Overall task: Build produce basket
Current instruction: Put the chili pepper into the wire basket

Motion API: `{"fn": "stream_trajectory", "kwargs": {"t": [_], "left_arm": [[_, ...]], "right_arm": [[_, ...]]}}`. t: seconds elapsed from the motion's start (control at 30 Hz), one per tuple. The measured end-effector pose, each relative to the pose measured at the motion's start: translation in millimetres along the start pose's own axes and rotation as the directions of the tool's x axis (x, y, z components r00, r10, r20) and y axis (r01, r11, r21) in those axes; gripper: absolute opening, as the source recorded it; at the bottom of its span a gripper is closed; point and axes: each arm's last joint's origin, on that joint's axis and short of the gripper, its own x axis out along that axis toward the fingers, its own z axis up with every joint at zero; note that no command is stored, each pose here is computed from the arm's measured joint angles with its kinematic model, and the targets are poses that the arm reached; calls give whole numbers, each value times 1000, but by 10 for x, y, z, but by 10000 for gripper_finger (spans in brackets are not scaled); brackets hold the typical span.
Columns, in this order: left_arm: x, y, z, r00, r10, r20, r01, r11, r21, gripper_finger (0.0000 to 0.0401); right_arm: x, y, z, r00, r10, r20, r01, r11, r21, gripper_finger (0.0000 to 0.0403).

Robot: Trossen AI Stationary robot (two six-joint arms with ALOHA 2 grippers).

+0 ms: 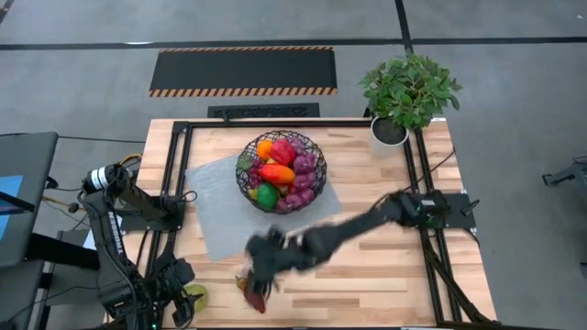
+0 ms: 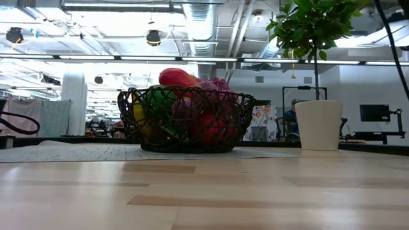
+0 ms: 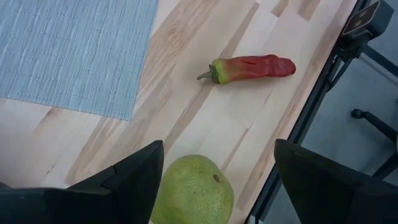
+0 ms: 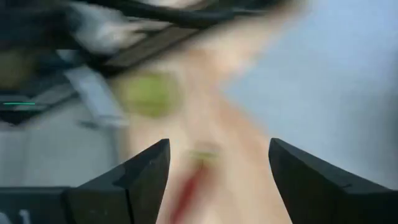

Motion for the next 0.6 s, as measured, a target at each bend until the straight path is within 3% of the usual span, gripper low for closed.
{"fn": "stream_trajectory", "kwargs": {"t": [0.1,0.23,0.47,0.6], "left_arm": [[6,-1,15,1000,1,9,-1,1000,-15,290],[21,-8,42,1000,5,10,-4,1000,-29,290],[49,-16,92,1000,14,13,-13,997,-78,290],[57,-18,111,1000,16,23,-14,995,-100,290]], "right_arm": [[277,253,-379,998,59,-4,-59,998,-36,292],[618,371,-761,996,84,-17,-84,996,-38,292],[1223,162,-1300,993,-14,-121,10,1000,-27,292],[1324,107,-1371,984,6,-181,-5,1000,7,292]]}}
